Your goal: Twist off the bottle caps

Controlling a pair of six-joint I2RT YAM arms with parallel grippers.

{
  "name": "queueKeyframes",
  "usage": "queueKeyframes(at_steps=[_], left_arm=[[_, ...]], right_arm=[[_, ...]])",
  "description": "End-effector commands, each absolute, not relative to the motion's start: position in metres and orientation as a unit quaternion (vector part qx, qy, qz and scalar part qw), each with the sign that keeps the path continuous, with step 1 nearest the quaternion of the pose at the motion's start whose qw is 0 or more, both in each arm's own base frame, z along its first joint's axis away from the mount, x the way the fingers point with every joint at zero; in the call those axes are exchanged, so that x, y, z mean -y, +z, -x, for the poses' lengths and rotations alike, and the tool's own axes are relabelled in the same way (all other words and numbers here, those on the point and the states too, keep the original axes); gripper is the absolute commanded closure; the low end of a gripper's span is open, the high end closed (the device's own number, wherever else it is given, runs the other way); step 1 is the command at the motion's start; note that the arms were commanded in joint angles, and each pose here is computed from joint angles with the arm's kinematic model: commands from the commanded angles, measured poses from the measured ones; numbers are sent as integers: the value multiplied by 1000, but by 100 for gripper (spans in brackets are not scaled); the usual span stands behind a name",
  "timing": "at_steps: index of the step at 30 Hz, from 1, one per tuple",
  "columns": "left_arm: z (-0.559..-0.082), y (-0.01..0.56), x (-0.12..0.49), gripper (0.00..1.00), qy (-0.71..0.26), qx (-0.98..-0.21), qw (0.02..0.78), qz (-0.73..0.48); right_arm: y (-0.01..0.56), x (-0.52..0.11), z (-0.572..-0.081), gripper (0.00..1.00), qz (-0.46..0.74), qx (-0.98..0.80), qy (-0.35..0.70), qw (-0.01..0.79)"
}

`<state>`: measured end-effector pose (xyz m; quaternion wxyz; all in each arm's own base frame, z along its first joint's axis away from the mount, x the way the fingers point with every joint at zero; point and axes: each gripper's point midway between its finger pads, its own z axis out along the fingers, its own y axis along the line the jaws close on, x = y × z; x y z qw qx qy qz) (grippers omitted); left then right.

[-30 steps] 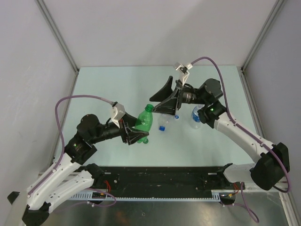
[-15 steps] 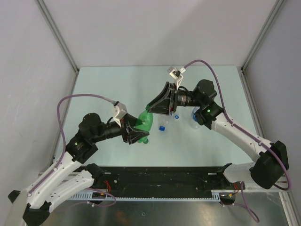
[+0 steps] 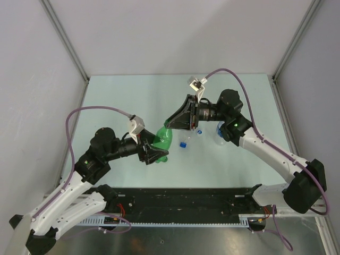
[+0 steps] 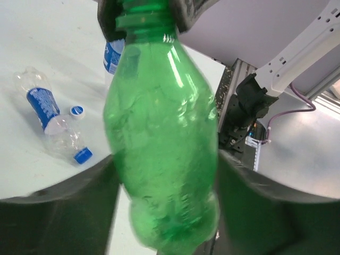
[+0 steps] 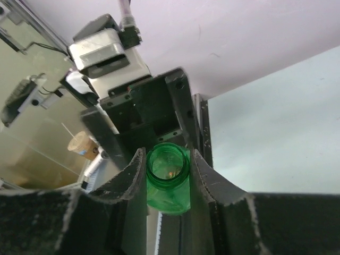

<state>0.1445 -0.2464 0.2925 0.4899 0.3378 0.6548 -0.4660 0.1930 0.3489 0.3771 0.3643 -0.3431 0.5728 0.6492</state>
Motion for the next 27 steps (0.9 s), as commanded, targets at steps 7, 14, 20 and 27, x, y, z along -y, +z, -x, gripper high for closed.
queueKeyframes(at_steps=[7,14,20,27], left_arm=[[-153,324,242,1,-457,-620,548,-327],[-160,328,232,0,-434,-620,577,-307],[-165,334,219,1,-410,-620,604,-286],[-165,333,213,1,-397,-624,611,-283]], right_arm=[[364,-346,-209,100,347,-607,588,406],[337,-345,-226,100,352,-644,523,433],[311,-347,-240,100,347,-681,461,451],[297,-350,-258,100,336,-702,402,482]])
